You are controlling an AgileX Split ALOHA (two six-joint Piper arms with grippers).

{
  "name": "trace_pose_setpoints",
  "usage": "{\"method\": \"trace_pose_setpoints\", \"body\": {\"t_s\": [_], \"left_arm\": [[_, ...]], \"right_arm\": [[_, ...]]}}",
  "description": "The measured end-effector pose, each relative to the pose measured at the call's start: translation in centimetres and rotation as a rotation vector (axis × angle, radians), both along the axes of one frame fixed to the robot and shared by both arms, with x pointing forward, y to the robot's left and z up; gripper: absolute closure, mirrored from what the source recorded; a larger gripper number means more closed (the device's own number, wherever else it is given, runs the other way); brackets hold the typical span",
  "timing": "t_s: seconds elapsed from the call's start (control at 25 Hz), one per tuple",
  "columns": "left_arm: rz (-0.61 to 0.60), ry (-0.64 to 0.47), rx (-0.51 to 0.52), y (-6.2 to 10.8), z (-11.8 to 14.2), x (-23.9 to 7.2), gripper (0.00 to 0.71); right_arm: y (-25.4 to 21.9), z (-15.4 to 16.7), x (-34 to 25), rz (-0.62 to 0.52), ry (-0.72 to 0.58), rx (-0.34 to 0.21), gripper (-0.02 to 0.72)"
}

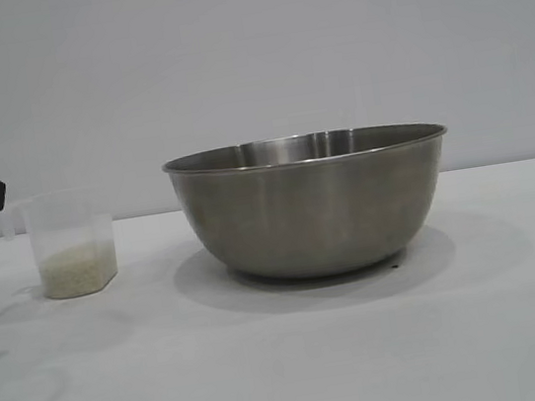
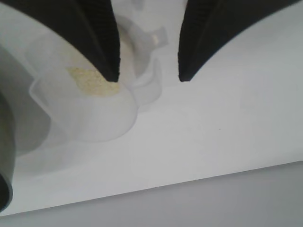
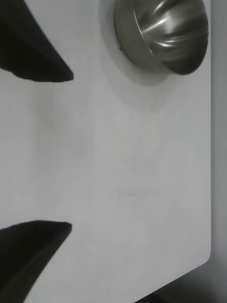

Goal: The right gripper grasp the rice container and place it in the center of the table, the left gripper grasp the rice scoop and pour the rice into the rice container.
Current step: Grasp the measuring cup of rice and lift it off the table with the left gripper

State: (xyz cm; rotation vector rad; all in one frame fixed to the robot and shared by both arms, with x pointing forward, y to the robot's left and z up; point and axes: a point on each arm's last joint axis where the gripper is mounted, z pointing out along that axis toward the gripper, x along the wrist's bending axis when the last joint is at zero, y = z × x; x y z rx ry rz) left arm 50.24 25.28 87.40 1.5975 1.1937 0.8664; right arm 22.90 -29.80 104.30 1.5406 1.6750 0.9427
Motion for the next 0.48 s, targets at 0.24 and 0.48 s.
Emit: {"method": "trace_pose_setpoints", "body": {"t_s": [0.24, 0.48], "left_arm": [[0.004, 0.036, 0.01, 0.0, -1.3, 0.4, 0.445], [0.005, 0.032, 0.012, -0.1, -1.7, 1.1, 0.445]], "right_arm": [[0.0, 0.0, 0.0, 0.0, 0.0, 0.0, 0.138], [0.0, 0.0, 0.0, 0.0, 0.0, 0.0, 0.138]]}}
